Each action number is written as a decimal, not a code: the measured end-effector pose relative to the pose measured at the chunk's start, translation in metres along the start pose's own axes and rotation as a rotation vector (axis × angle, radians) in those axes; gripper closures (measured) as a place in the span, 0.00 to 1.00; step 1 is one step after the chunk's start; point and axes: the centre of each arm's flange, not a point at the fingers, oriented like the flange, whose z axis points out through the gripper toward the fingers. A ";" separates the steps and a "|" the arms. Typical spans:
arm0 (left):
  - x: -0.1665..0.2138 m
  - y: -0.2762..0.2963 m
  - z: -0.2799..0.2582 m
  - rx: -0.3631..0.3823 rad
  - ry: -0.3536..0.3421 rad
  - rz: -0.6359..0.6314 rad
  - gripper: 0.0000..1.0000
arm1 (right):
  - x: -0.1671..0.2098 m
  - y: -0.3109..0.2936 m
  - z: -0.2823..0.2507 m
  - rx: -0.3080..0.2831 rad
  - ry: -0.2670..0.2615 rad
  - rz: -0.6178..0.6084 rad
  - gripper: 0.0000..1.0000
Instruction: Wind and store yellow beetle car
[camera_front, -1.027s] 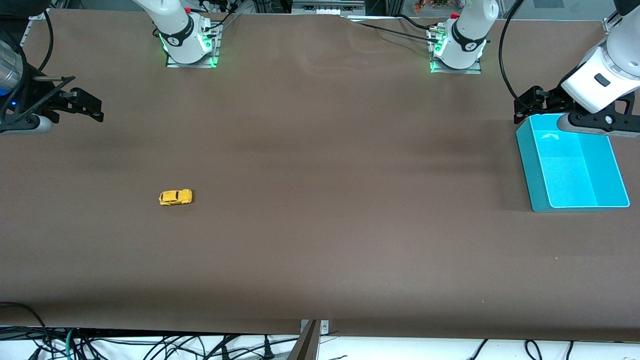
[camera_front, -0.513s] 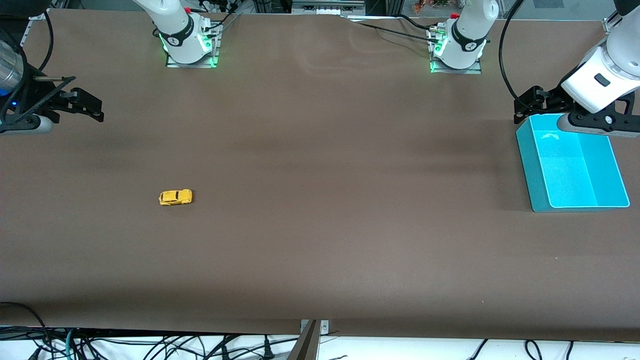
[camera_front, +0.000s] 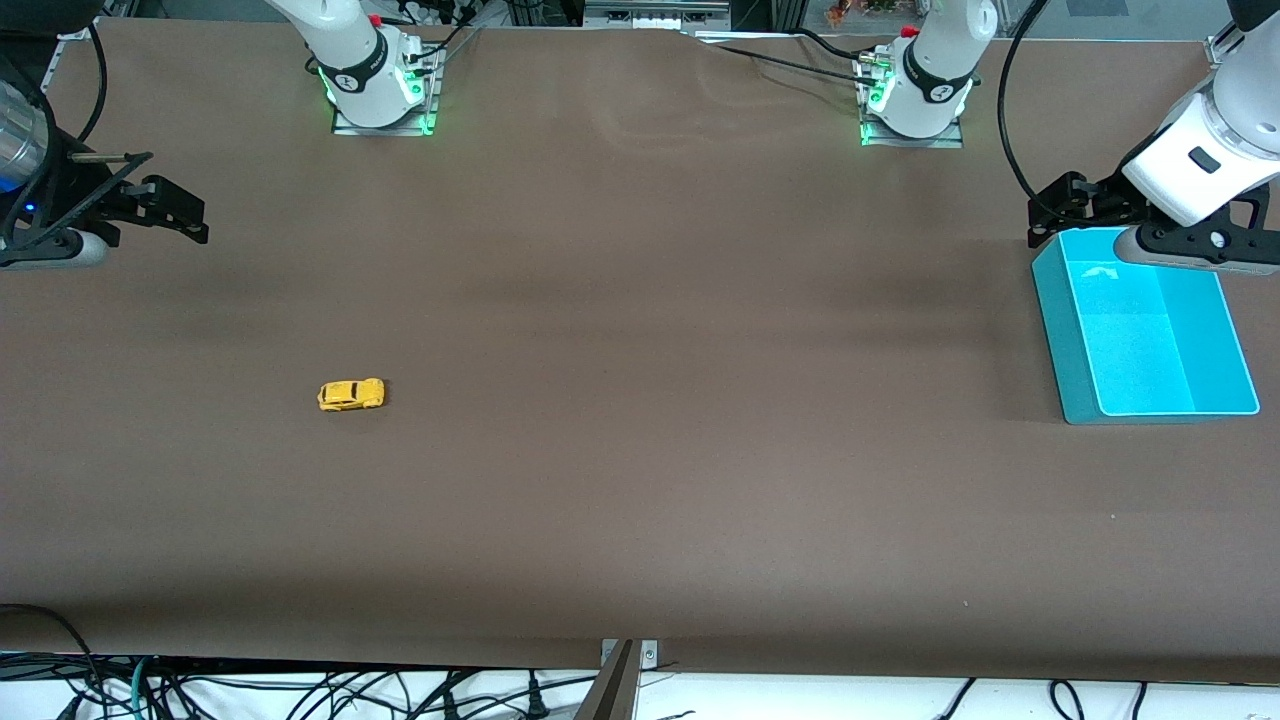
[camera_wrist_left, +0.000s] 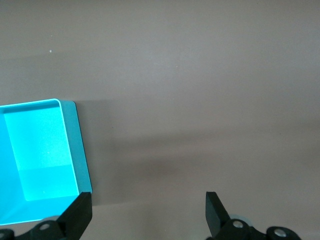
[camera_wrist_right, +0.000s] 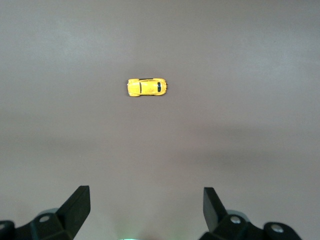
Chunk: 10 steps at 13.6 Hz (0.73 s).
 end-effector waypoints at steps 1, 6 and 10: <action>0.000 0.000 0.000 0.000 0.000 0.000 0.00 | 0.000 0.000 0.000 0.000 0.000 0.000 0.00; 0.000 0.000 0.000 0.000 0.000 0.000 0.00 | 0.000 0.000 0.000 0.000 0.000 0.000 0.00; 0.000 0.000 0.000 0.000 0.000 0.000 0.00 | 0.000 -0.001 0.001 0.000 -0.004 -0.015 0.00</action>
